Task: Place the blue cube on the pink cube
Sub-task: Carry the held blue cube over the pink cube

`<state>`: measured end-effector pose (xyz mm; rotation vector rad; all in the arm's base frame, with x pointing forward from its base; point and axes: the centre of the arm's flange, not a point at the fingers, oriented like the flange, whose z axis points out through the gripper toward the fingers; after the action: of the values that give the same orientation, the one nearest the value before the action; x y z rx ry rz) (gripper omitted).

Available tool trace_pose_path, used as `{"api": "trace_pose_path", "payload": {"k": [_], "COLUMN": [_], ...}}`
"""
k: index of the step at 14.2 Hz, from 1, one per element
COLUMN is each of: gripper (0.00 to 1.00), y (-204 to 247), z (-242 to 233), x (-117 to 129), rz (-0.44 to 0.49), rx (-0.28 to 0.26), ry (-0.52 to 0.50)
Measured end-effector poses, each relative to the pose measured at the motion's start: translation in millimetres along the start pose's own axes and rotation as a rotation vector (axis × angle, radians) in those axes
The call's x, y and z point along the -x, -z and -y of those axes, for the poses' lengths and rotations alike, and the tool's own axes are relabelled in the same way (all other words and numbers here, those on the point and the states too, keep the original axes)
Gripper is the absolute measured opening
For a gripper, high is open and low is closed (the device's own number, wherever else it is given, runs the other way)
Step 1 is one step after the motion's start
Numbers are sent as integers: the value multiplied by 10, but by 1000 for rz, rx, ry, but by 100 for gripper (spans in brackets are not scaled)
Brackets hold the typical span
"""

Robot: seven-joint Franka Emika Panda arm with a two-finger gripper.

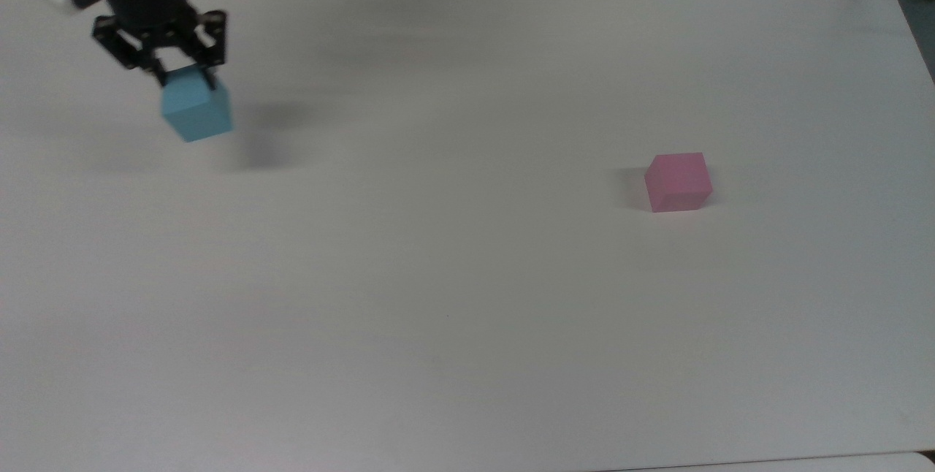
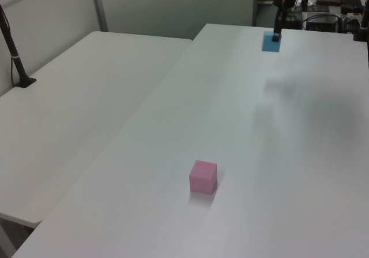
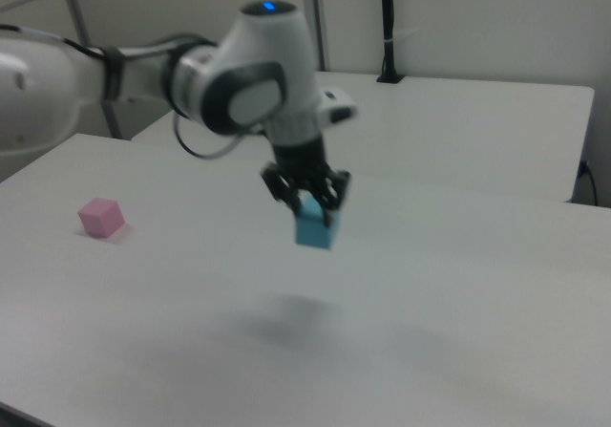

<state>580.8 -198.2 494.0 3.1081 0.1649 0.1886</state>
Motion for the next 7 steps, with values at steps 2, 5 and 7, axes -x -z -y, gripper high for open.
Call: {"api": "trace_pose_path", "payload": {"k": [2,5,7], "gripper": [52,51,51], "y": [325,725,925], "z": [539,1227,1626], "x": [-170,-383,-483], "rz": [-6,6,-2], "rx": [-31,-62,-76], "ry": [-40,-92,-130]}}
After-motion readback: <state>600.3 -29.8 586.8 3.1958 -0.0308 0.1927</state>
